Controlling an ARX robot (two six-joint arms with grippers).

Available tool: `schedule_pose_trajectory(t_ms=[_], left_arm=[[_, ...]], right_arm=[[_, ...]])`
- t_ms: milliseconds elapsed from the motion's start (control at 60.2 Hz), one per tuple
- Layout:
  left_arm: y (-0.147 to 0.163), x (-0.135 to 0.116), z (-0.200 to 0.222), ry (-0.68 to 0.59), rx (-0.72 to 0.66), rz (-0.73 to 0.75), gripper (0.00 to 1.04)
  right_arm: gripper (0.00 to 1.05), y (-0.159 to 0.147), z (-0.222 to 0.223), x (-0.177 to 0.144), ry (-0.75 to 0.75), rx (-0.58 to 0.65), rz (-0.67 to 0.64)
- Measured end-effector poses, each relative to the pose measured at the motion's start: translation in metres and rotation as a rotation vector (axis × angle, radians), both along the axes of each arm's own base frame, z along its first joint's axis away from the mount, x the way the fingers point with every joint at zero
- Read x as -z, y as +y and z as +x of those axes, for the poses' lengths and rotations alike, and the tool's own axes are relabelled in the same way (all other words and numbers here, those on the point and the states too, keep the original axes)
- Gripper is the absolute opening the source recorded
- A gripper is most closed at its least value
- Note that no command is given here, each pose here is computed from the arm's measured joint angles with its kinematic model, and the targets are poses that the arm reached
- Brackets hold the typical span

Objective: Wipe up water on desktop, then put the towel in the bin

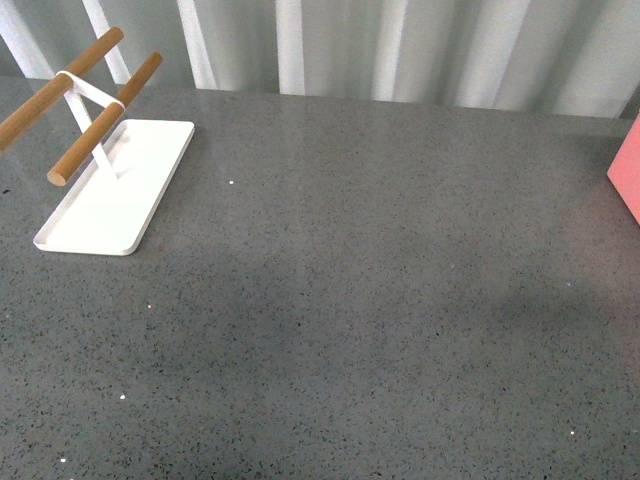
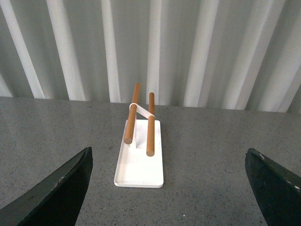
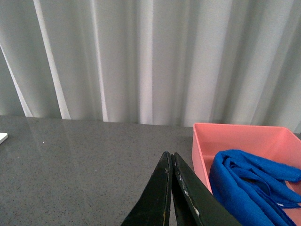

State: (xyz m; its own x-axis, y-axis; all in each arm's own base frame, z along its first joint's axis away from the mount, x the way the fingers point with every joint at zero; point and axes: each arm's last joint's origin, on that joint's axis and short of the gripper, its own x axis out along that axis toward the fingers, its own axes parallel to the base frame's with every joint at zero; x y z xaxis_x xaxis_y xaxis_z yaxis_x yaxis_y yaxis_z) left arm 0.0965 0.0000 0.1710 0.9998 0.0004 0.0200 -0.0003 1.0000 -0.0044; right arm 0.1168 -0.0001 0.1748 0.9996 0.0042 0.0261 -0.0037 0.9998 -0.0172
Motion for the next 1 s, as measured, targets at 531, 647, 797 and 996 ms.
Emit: schedule_pose_trajectory(t_ms=[531, 647, 797, 996], left_arm=[[0.000, 0.000, 0.000, 0.000, 0.000, 0.000, 0.98], [0.000, 0.000, 0.000, 0.000, 0.000, 0.000, 0.98], [0.000, 0.000, 0.000, -0.001, 0.000, 0.000, 0.98], [0.000, 0.000, 0.000, -0.001, 0.000, 0.000, 0.98]], right_arm=[[0.03, 0.000, -0.017, 0.006, 0.037, 0.002, 0.005], [0.03, 0.000, -0.020, 0.003, 0.004, 0.004, 0.007], [0.06, 0.000, -0.020, 0.004, 0.007, 0.003, 0.007], [0.57, 0.000, -0.020, 0.004, 0.007, 0.003, 0.007]])
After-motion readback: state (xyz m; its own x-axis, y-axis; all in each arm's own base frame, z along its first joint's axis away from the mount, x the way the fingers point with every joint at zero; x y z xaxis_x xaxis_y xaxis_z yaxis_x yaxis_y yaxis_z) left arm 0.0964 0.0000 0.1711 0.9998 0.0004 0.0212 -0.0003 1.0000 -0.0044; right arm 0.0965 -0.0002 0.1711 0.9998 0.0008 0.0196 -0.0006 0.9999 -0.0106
